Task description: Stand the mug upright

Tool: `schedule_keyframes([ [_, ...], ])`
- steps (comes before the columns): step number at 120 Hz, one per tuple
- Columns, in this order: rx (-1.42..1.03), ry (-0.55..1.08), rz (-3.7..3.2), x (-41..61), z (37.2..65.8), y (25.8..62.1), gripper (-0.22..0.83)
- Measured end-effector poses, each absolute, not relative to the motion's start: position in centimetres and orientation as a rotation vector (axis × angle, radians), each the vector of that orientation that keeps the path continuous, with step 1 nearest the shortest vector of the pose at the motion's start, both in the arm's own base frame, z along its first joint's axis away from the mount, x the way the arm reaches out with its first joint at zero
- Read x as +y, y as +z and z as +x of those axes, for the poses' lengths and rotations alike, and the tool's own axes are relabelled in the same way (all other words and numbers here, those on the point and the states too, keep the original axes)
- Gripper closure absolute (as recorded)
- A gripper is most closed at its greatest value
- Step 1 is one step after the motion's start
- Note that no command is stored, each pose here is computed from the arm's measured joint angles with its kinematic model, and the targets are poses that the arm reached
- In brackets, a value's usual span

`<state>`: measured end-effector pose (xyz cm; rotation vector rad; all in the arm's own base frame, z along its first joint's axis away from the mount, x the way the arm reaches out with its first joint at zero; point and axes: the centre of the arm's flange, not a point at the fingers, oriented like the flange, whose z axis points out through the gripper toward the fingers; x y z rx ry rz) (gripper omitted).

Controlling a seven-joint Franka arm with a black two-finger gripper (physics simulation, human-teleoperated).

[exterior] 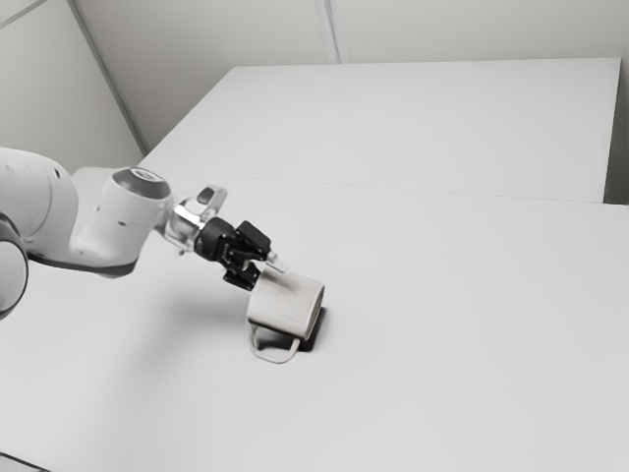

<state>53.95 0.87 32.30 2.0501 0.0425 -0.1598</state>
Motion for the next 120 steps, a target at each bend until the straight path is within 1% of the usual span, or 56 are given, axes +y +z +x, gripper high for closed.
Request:
schedule_keyframes([
  [21,0.034,-0.167,2.054,0.3,54.1,31.9,0.59],
  [31,0.024,-0.164,2.057,0.1,54.5,32.0,0.67],
  [40,0.021,-0.162,2.061,-0.1,54.6,32.0,0.71],
  [55,0.017,-0.155,2.069,-0.1,54.6,32.1,0.74],
  [69,-0.003,-0.127,2.084,0.0,55.2,33.5,0.76],
  [88,-0.127,-0.07,2.227,-0.9,55.1,37.8,0.77],
  [100,-0.304,-0.087,2.418,-3.0,54.6,39.8,0.77],
  [108,-0.482,-0.109,2.571,-5.5,54.0,41.0,0.78],
  [120,-0.775,-0.146,2.775,-9.7,53.3,41.8,0.78],
])
